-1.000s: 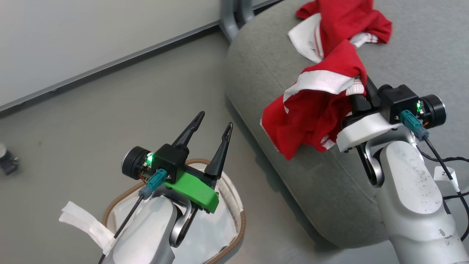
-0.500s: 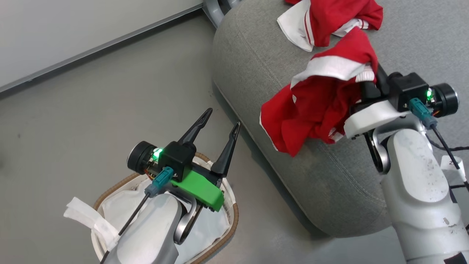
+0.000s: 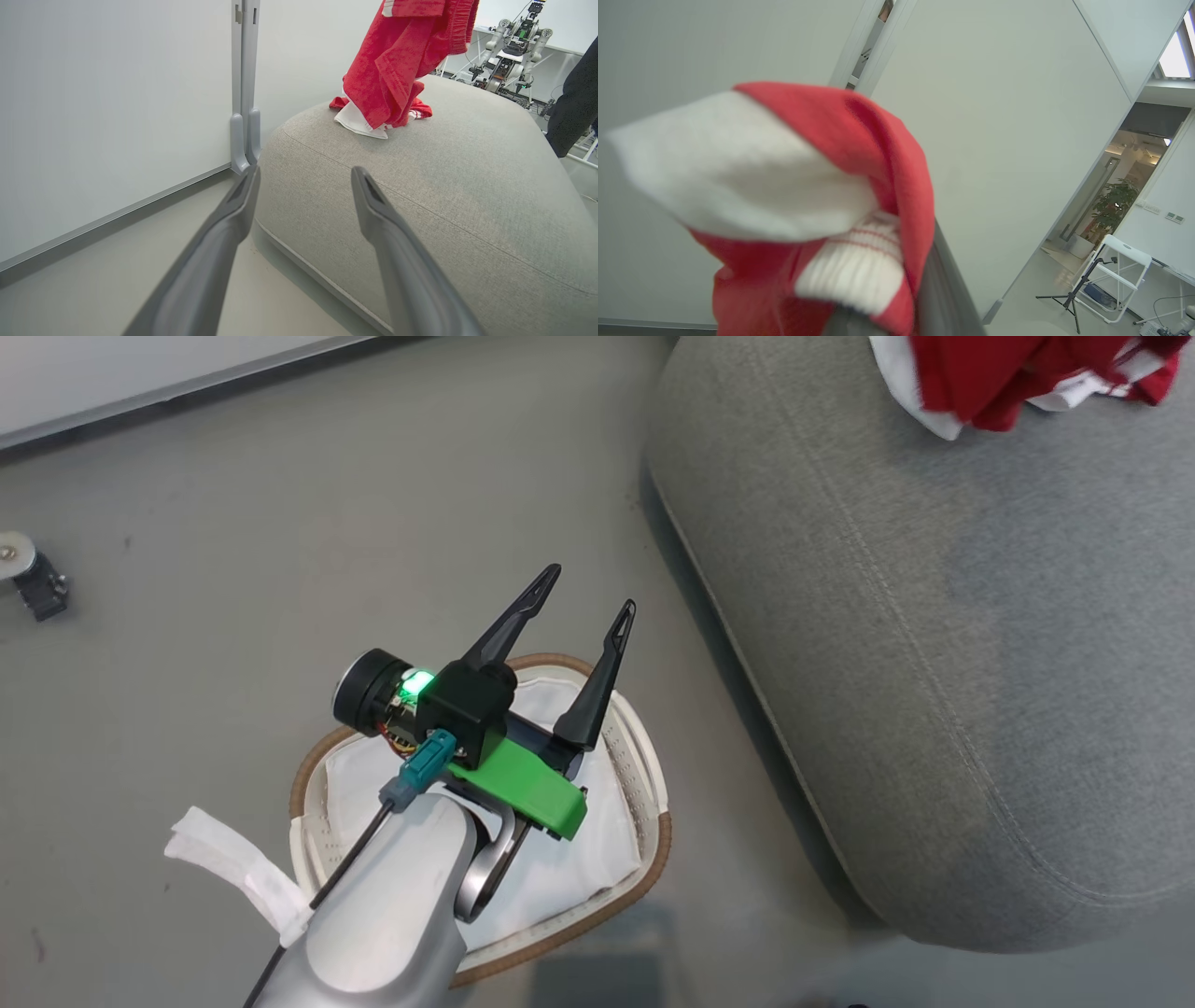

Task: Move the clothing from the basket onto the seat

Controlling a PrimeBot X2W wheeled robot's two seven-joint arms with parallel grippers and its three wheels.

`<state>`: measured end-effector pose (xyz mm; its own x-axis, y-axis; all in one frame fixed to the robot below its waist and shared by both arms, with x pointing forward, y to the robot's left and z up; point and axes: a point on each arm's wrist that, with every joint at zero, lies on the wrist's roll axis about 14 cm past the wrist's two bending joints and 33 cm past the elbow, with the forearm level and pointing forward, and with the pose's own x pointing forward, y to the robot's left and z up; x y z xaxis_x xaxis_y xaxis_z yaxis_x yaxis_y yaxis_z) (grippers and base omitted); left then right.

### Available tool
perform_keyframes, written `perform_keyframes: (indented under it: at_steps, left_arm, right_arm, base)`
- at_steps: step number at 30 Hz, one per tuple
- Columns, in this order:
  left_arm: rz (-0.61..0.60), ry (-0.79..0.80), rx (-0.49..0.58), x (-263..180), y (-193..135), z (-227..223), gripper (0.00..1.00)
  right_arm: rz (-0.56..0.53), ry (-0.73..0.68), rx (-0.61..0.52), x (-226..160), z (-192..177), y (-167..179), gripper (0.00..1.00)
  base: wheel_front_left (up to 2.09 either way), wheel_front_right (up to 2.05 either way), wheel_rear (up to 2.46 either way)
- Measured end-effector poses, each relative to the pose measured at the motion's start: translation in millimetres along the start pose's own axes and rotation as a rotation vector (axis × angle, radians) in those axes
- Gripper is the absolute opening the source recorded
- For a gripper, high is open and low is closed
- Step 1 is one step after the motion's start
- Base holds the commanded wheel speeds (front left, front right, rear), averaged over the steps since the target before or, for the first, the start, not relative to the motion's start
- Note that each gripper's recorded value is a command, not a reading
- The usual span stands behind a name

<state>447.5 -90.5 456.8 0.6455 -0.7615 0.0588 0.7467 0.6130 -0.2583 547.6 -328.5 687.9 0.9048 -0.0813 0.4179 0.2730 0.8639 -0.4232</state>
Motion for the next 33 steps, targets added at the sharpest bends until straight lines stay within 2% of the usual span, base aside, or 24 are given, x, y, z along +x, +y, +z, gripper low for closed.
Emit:
perform_keyframes:
  at_steps: [4, 7, 11, 17, 22, 27, 29, 30, 31, 33]
  left_arm:
    - [0.05, -0.003, 0.001, -7.4, 17.6, 0.2, 1.0]
    - [0.093, -0.004, 0.004, -13.9, 33.2, -0.3, 1.0]
    - [0.139, 0.015, 0.013, -23.4, 51.3, -8.3, 1.0]
    - [0.186, 0.034, 0.008, -31.3, 72.0, -20.0, 1.0]
    - [0.221, 0.073, -0.004, -39.6, 86.7, -38.6, 1.0]
    - [0.222, 0.1, -0.01, -41.2, 90.0, -50.8, 1.0]
    - [0.212, 0.102, -0.013, -39.0, 87.6, -52.7, 1.0]
    - [0.206, 0.102, -0.015, -37.4, 85.9, -53.0, 1.0]
    - [0.2, 0.1, -0.016, -35.9, 84.2, -52.9, 1.0]
    - [0.188, 0.098, -0.016, -33.4, 80.8, -52.4, 1.0]
  right_arm:
    - [-0.025, -0.006, -0.094, 29.0, -2.9, -24.7, 0.0]
    - [-0.044, 0.005, -0.104, 45.5, -10.9, -29.9, 0.0]
    - [-0.056, 0.111, -0.071, 50.1, -57.0, -22.8, 0.0]
    - [-0.034, 0.357, -0.001, 18.8, -158.1, 14.2, 0.0]
    - [-0.014, 0.584, 0.041, -35.4, -239.5, 48.9, 0.0]
    - [-0.003, 0.635, 0.044, -52.5, -257.6, 61.3, 0.0]
    - [-0.009, 0.637, 0.037, -55.7, -257.3, 57.9, 0.41]
    - [-0.011, 0.636, 0.029, -57.5, -256.5, 55.1, 0.91]
    - [-0.01, 0.637, 0.021, -59.7, -255.8, 52.9, 1.0]
    - [-0.006, 0.643, 0.015, -65.3, -255.1, 52.0, 1.0]
  base:
    - [0.0, 0.0, 0.0]
    - [0.0, 0.0, 0.0]
    - [0.0, 0.0, 0.0]
    - [0.0, 0.0, 0.0]
    - [0.0, 0.0, 0.0]
    - [0.0, 0.0, 0.0]
    - [0.0, 0.0, 0.0]
    - [0.0, 0.0, 0.0]
    - [0.0, 0.0, 0.0]
    - [0.0, 0.0, 0.0]
